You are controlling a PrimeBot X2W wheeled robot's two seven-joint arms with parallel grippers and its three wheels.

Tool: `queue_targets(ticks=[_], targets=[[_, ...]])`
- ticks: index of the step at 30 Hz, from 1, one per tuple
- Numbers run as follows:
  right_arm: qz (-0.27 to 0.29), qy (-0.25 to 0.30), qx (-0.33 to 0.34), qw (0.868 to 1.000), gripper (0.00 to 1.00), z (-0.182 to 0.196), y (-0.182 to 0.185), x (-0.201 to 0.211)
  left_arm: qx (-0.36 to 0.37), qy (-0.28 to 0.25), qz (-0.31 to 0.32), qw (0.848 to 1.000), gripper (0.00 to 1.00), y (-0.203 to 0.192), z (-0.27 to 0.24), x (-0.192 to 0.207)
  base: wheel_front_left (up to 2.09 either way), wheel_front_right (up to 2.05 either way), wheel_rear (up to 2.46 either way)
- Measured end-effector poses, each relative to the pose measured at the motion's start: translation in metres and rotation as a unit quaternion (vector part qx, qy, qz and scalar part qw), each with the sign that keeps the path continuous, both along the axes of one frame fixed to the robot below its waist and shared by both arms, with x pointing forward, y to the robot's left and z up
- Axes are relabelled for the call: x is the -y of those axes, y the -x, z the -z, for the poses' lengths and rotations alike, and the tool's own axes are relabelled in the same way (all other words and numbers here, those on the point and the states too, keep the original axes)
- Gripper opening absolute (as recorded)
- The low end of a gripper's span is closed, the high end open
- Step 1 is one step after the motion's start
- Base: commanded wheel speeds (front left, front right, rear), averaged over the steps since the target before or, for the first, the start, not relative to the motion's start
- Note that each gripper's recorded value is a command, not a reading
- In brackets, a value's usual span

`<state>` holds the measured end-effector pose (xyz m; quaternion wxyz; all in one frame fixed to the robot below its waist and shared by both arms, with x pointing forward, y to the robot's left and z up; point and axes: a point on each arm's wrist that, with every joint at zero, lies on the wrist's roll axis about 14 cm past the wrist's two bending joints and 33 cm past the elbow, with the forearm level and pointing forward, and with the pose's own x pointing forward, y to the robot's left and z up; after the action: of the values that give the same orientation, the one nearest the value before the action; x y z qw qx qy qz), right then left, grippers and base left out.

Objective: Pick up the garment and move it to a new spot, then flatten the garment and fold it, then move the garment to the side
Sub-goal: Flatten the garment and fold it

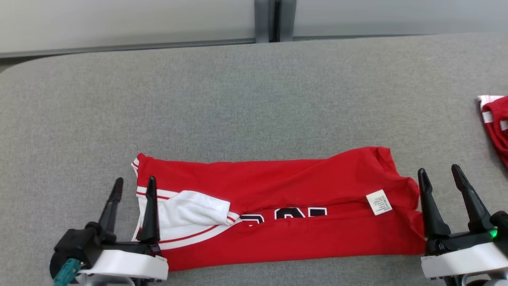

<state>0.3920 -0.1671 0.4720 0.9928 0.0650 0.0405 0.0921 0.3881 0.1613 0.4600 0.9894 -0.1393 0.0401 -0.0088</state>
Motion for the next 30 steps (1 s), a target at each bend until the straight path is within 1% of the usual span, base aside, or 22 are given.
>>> queue_targets(ticks=[6, 10, 16, 28, 30], targets=[[0.003, 0.023, 0.034, 0.999, 1.00, -0.030, 0.011, 0.004, 0.056, -0.043, -0.018, 0.997, 1.00, 0.000, -0.035, -0.016, 0.00, 0.00, 0.00], [0.008, 0.024, 0.038, 0.999, 1.00, -0.038, 0.022, 0.004, 0.064, -0.069, -0.021, 0.995, 1.00, 0.010, -0.041, -0.023, 0.00, 0.00, 0.00], [0.012, 0.019, 0.038, 0.999, 1.00, -0.040, 0.028, 0.004, 0.059, -0.079, -0.019, 0.995, 1.00, 0.018, -0.040, -0.024, 0.00, 0.00, 0.00], [0.012, 0.023, 0.028, 0.999, 1.00, -0.033, 0.027, 0.005, 0.043, -0.079, -0.014, 0.996, 1.00, 0.019, -0.036, -0.022, 0.00, 0.00, 0.00], [0.011, 0.025, 0.018, 0.999, 1.00, -0.028, 0.025, 0.005, 0.041, -0.078, -0.014, 0.996, 1.00, 0.019, -0.035, -0.021, 0.00, 0.00, 0.00]])
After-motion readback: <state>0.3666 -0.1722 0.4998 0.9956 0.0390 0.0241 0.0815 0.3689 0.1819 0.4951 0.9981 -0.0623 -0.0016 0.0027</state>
